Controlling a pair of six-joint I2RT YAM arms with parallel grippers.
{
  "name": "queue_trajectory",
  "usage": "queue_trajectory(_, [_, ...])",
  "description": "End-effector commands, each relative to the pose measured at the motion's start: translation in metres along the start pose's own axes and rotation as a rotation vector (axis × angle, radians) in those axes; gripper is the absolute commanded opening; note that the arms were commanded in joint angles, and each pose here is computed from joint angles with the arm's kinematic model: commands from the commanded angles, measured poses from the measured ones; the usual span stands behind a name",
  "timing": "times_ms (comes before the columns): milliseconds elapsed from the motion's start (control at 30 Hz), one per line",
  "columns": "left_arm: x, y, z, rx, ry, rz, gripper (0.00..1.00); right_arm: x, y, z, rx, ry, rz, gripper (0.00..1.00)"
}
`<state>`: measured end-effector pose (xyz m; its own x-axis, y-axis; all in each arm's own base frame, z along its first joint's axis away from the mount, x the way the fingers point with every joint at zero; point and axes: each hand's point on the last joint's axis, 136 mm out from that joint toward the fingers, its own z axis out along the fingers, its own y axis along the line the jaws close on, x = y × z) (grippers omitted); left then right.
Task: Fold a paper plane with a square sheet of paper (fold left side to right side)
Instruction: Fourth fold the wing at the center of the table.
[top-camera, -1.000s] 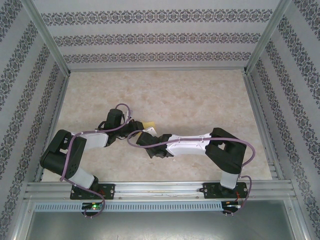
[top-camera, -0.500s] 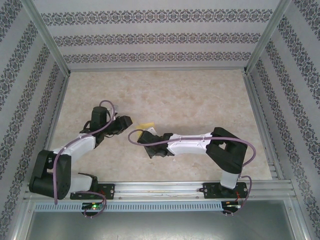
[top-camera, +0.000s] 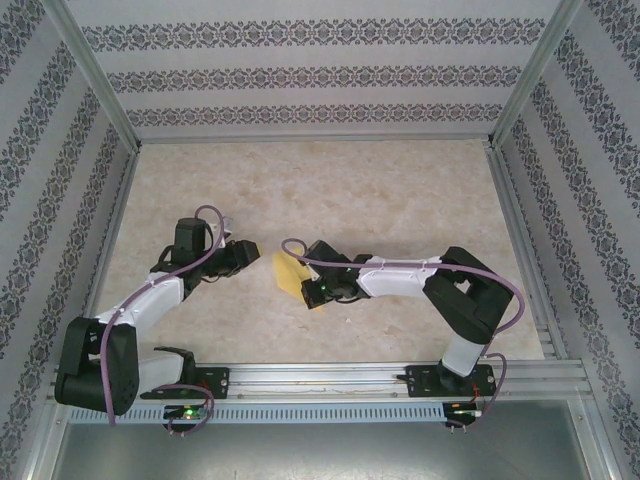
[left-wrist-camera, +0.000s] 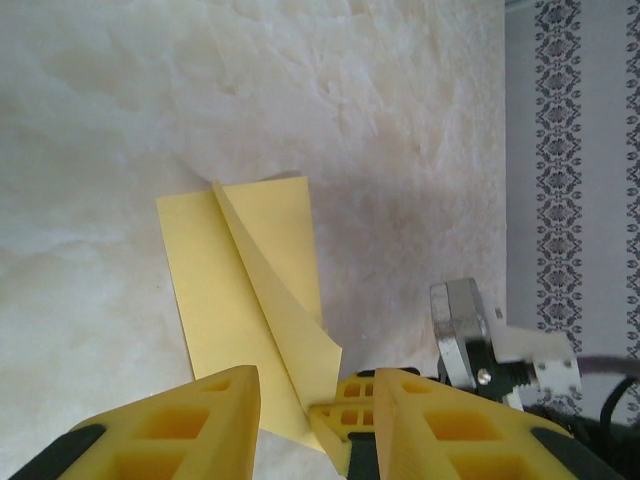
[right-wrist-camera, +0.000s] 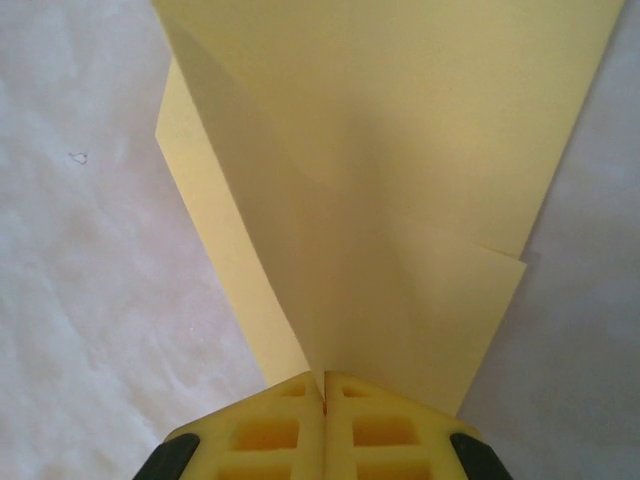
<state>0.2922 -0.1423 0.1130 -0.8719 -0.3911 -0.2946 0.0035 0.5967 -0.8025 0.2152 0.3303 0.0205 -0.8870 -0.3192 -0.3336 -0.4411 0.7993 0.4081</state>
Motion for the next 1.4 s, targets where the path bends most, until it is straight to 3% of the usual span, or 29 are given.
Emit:
queue_trajectory(0, [0.015, 0.0, -0.001, 0.019, 0.05, 0.017, 0.35, -0.006, 0.022, -0.01, -0.162, -0.019, 0.014, 0.0])
queue_trajectory(567, [0.037, -0.005, 0.028, 0.01, 0.107, 0.026, 0.41, -0.007, 0.015, -0.007, -0.345, 0.011, 0.122, 0.0])
queue_trajectory(833, [0.046, -0.006, 0.051, -0.023, 0.149, 0.048, 0.46, -0.006, 0.014, -0.004, -0.361, 0.012, 0.139, 0.0])
queue_trajectory(1367, [0.045, 0.001, 0.076, -0.053, 0.165, 0.033, 0.46, -0.001, 0.011, -0.001, -0.357, 0.02, 0.144, 0.0])
